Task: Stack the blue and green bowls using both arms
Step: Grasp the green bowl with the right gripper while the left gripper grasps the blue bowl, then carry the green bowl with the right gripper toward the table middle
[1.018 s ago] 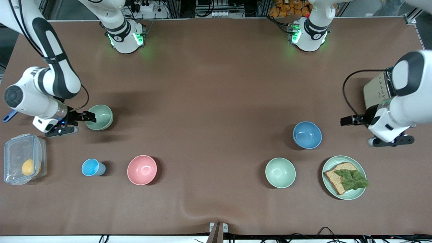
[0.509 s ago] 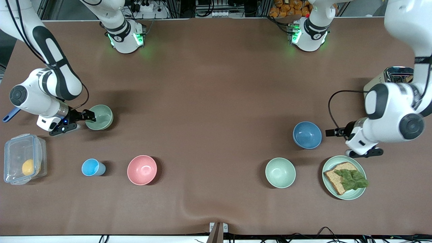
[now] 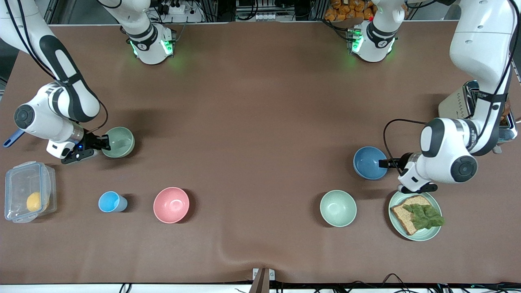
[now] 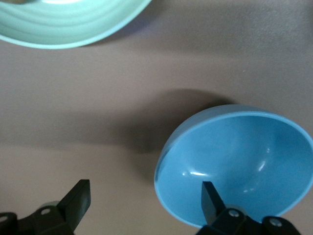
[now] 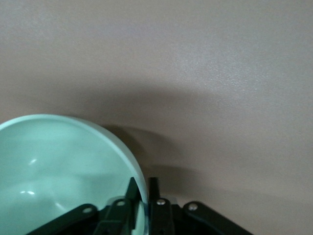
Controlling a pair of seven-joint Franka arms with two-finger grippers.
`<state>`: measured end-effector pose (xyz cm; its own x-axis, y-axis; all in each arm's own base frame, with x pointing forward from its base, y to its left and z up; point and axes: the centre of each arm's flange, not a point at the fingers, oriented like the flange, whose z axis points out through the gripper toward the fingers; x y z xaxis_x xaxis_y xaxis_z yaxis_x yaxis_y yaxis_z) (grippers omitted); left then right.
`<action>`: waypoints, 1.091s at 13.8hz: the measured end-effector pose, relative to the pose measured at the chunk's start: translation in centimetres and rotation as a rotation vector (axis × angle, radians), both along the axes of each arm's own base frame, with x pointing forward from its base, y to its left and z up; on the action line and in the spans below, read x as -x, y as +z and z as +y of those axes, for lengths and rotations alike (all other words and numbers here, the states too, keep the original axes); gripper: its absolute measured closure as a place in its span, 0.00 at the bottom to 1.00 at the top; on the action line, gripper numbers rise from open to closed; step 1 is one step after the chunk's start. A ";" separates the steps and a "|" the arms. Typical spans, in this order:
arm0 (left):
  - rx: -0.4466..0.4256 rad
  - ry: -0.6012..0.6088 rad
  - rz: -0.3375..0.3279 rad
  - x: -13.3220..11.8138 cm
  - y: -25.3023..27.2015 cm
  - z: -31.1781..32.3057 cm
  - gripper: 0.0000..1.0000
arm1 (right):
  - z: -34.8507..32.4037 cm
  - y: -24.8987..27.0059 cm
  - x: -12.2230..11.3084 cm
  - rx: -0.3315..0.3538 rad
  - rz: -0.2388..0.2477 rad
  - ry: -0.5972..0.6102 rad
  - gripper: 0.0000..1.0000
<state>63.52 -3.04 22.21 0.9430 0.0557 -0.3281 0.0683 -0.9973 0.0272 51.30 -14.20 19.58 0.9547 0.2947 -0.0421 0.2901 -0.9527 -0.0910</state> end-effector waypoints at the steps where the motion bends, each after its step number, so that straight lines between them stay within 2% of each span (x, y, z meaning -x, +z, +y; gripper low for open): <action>1: 0.002 0.000 0.005 0.1 -0.8 -0.1 0.00 | 0.2 0.5 -0.1 -0.001 0.006 0.003 0.92; 4: 0.007 0.001 0.017 0.2 -2.8 -0.1 0.00 | 0.6 1.7 -0.6 -0.024 0.053 -0.034 0.94; 5: 0.008 0.002 0.018 0.2 -3.0 -0.1 0.07 | 1.1 2.8 -1.1 -0.037 0.071 -0.049 0.94; 8: 0.008 0.002 0.013 0.0 -2.8 -0.1 0.41 | 2.7 6.6 -2.5 -0.071 0.087 -0.083 0.94; 13: 0.012 -0.001 0.011 -0.1 -2.5 -0.4 0.91 | 7.6 9.2 -2.8 -0.114 0.130 -0.183 0.94; 15: 0.012 -0.006 0.002 -0.3 -1.8 -0.6 0.93 | 10.4 10.4 -2.9 -0.111 0.141 -0.214 0.94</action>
<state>63.81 -3.59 20.44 0.9425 0.0464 -0.3309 0.0627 -0.9973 0.0388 54.19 -3.79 29.97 0.9826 0.0975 -0.1578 0.0607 -0.9729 -0.2233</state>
